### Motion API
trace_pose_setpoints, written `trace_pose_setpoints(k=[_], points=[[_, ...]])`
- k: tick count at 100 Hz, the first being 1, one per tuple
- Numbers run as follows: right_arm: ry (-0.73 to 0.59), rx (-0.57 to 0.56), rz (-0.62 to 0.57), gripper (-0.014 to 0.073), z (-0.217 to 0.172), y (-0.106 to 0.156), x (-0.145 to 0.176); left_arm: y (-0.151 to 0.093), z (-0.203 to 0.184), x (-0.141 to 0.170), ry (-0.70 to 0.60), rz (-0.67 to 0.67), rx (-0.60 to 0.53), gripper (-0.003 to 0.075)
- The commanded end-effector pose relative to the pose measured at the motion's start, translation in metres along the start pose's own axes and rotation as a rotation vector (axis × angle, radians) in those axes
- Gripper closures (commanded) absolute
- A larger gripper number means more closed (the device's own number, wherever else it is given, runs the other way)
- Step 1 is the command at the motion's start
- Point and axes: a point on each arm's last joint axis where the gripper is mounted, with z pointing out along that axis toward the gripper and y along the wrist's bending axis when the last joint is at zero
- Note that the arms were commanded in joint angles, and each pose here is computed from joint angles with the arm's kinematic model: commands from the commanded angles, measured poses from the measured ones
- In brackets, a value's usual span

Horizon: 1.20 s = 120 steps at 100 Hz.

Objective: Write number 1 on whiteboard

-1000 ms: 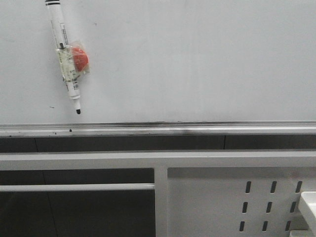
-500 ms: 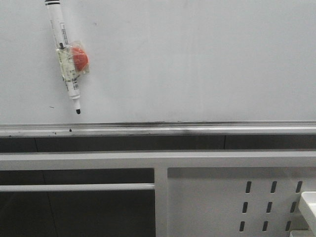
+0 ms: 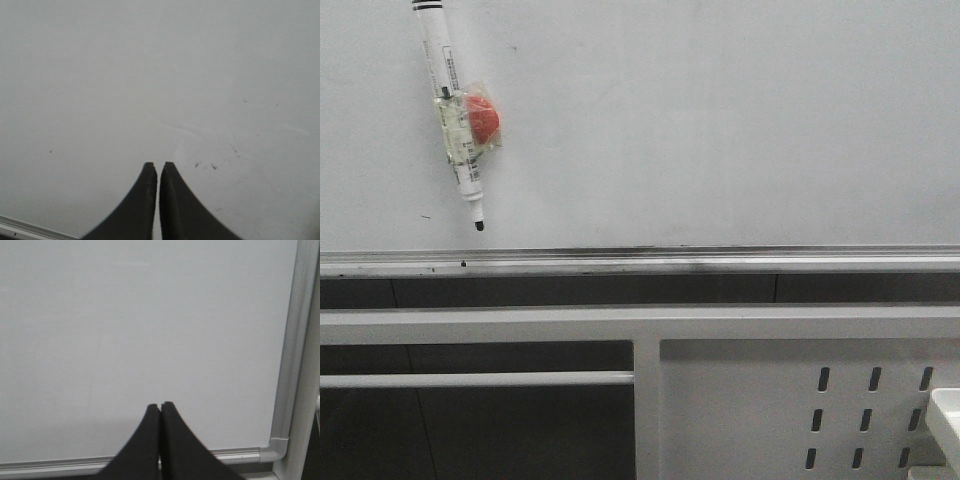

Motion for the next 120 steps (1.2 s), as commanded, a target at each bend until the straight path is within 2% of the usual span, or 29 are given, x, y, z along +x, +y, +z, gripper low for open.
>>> trace_pose_setpoints(k=[1, 12, 17, 19, 26, 27, 31, 42, 49, 57, 62, 72, 85, 102, 120], points=[[-0.121, -0.002, -0.010, 0.0664, -0.002, 0.000, -0.007, 0.002, -0.002, 0.002, -0.073, -0.013, 0.011, 0.0740], [-0.201, -0.004, -0.010, 0.0664, -0.004, 0.001, -0.014, 0.003, -0.002, 0.001, -0.087, -0.030, 0.009, 0.0740], [-0.259, -0.006, 0.004, 0.0664, -0.005, 0.001, -0.019, 0.002, -0.002, -0.002, -0.100, -0.082, 0.010, 0.0740], [-0.291, -0.008, 0.025, 0.0664, -0.006, 0.000, -0.022, 0.002, -0.002, -0.003, -0.102, -0.095, 0.009, 0.0740], [-0.339, -0.028, 0.220, 0.0664, -0.007, -0.001, -0.030, 0.000, -0.002, -0.008, -0.087, -0.096, 0.016, 0.0740], [-0.328, -0.034, 0.259, 0.0664, -0.007, -0.001, -0.031, -0.002, -0.002, -0.009, -0.076, -0.094, 0.019, 0.0740], [-0.284, -0.034, 0.285, 0.0664, -0.005, -0.001, -0.035, -0.005, -0.002, -0.013, -0.028, -0.082, 0.027, 0.0740], [-0.081, -0.018, 0.275, 0.0664, -0.002, 0.000, -0.054, -0.018, -0.004, -0.035, 0.134, 0.010, 0.039, 0.0740], [0.014, -0.019, 0.285, 0.0664, 0.004, 0.000, -0.068, -0.026, -0.004, -0.054, 0.156, 0.021, 0.046, 0.0740], [0.126, -0.028, 0.348, 0.0664, 0.014, 0.002, -0.077, -0.034, -0.002, -0.078, 0.084, 0.004, 0.066, 0.0740], [0.149, -0.032, 0.379, 0.0664, 0.019, 0.003, -0.082, -0.036, -0.002, -0.089, 0.010, 0.004, 0.076, 0.0740], [0.121, -0.029, 0.379, 0.0664, 0.029, 0.003, -0.086, -0.039, -0.004, -0.111, -0.220, -0.003, 0.099, 0.0740], [0.126, -0.026, 0.390, 0.0664, 0.036, 0.003, -0.086, -0.040, -0.007, -0.122, -0.339, 0.008, 0.112, 0.0740], [0.239, -0.025, 0.432, 0.0664, 0.041, 0.005, -0.088, -0.040, 0.002, -0.111, -0.211, 0.253, 0.078, 0.0740], [0.434, -0.046, 0.353, 0.0664, 0.045, 0.009, -0.097, -0.036, 0.028, -0.094, -0.018, 0.228, 0.052, 0.0739]])
